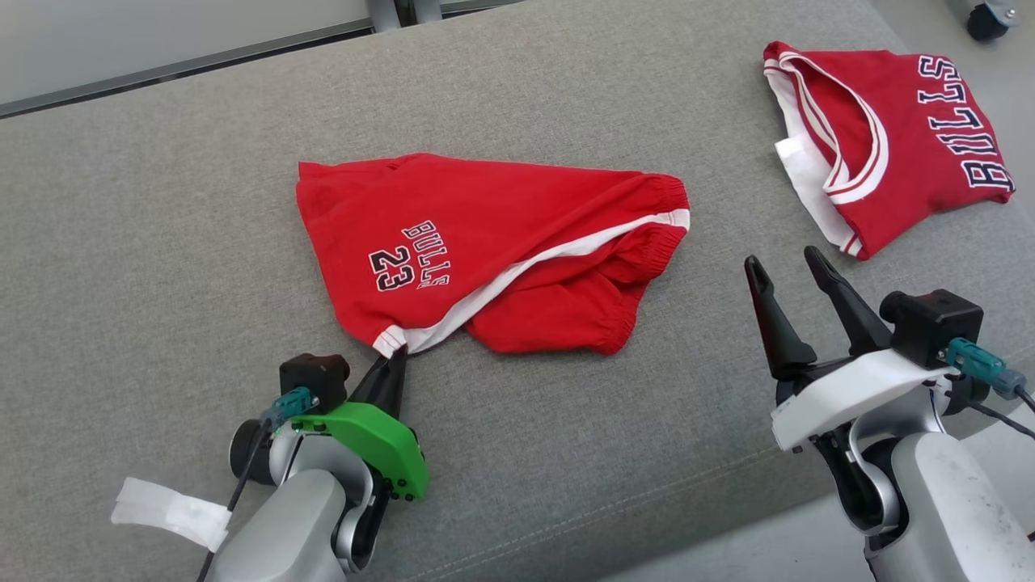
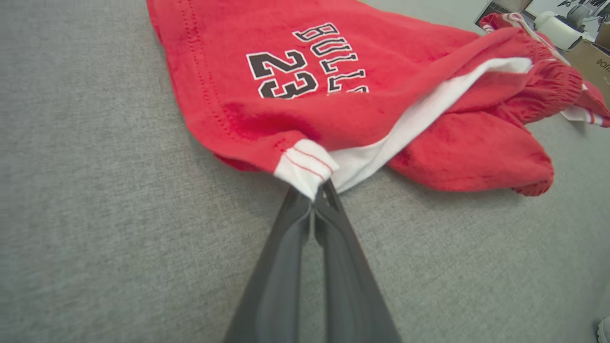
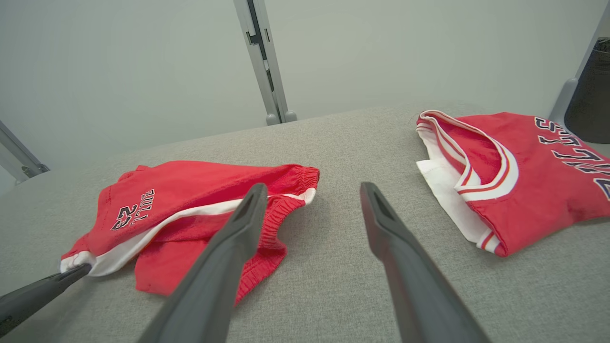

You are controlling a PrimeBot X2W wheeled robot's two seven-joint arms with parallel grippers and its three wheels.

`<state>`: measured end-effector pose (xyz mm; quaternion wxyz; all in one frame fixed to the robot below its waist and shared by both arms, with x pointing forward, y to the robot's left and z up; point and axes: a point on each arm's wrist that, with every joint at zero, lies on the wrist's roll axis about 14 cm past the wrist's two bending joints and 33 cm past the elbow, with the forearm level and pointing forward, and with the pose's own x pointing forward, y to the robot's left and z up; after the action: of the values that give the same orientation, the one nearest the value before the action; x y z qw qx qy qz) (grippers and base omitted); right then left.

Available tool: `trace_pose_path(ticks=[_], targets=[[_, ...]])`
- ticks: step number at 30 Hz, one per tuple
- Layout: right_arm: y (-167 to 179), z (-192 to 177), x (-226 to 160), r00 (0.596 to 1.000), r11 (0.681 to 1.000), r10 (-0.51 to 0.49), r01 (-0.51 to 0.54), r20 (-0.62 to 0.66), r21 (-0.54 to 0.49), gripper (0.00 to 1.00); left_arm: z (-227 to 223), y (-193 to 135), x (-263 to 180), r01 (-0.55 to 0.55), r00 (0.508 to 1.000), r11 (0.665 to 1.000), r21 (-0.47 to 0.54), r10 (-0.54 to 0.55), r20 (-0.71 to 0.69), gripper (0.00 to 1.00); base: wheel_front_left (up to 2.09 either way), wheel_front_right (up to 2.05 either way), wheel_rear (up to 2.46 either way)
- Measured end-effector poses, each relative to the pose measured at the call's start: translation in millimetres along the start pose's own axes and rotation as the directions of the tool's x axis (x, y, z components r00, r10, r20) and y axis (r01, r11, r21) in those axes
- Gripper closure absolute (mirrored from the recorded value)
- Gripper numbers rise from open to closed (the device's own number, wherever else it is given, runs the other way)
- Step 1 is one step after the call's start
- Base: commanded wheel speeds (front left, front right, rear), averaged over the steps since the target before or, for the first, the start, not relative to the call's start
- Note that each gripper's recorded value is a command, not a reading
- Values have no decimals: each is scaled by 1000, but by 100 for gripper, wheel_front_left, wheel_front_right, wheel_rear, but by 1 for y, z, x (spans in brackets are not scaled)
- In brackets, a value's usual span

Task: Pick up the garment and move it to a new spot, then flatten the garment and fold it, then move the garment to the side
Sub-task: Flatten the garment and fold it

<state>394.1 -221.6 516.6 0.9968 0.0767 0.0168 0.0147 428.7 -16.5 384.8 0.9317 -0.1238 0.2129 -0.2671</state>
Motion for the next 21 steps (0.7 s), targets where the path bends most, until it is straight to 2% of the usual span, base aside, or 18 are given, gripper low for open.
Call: trace_pose_path(ticks=[4,9,14,21], targets=[[-4,-5,3,1000,1000,-12,13,-20,19,0,15,2,-2,-4,999,1000,-3,4,52,100,0,0,0],[-6,-15,14,997,990,-32,41,-65,134,0,30,5,-9,-10,994,1000,-2,10,107,100,0,0,0],[-10,-21,37,995,954,-49,74,-92,292,0,31,11,-17,-30,992,1000,-4,30,126,100,0,0,0],[-4,-41,63,981,918,-12,88,-192,388,0,30,16,-21,-44,990,999,-10,45,131,100,0,0,0]])
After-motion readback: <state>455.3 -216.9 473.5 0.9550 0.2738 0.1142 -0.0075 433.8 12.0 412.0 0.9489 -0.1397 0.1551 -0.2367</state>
